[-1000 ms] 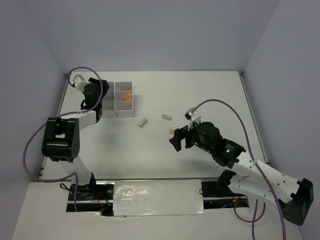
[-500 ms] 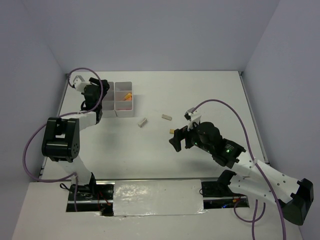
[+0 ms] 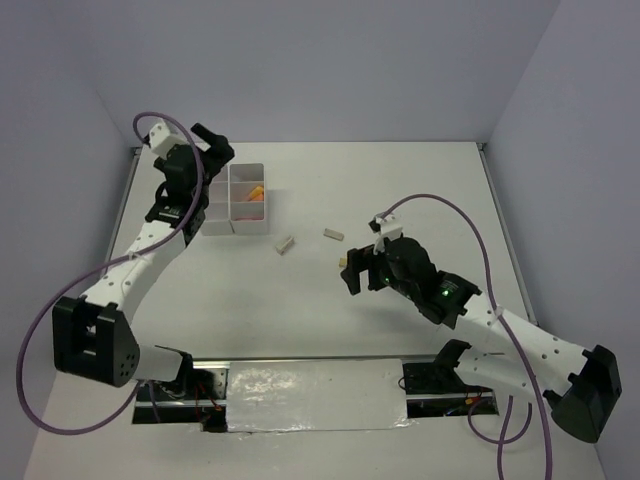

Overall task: Sort the stationery into containers
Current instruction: Place the stationery in the storage box, then pick up the stationery from the center of the board, then place the stationery in the storage box.

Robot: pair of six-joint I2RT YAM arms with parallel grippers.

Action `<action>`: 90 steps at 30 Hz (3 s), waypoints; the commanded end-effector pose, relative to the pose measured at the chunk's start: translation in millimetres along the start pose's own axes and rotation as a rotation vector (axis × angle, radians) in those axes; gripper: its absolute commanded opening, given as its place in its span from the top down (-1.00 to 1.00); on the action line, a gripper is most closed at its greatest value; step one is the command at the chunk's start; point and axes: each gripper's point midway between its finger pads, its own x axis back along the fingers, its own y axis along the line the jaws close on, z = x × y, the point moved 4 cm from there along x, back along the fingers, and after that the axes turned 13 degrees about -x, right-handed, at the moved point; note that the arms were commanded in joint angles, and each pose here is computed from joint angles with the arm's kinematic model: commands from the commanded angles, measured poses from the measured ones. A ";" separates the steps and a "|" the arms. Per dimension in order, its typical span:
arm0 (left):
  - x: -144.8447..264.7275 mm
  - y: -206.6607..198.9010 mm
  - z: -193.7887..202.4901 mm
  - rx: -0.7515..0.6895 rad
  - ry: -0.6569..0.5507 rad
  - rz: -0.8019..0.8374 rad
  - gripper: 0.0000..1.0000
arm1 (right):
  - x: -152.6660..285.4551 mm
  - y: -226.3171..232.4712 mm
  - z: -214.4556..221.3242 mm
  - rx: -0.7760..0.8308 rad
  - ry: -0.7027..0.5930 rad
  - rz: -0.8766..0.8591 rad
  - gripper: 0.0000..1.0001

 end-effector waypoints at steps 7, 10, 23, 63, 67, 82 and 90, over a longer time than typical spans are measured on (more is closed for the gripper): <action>78.3 -54.9 80.9 -0.507 0.401 0.292 -0.96 | 46.4 -8.1 -54.3 -0.195 -0.273 0.093 -0.99; 92.1 -63.4 118.2 -0.604 0.510 0.419 -0.92 | 53.0 -0.9 -51.9 -0.181 -0.263 0.020 -0.99; 83.7 -59.3 227.2 -0.773 0.784 0.528 -0.74 | 47.7 13.3 -36.6 -0.130 -0.187 -0.104 -0.99; 25.1 -7.7 48.9 -0.114 0.446 -0.181 1.00 | 47.4 19.0 -43.2 -0.073 -0.199 -0.136 -0.99; 11.5 16.3 47.3 0.085 0.425 -0.399 1.00 | 47.2 21.7 -44.4 -0.071 -0.193 -0.145 -0.99; -36.1 45.8 66.3 0.434 0.283 -0.517 1.00 | 45.2 17.0 -32.9 -0.048 -0.158 -0.144 -0.99; -61.2 65.7 90.2 0.412 0.362 -0.545 0.95 | 41.9 16.9 -31.7 -0.039 -0.154 -0.144 -0.99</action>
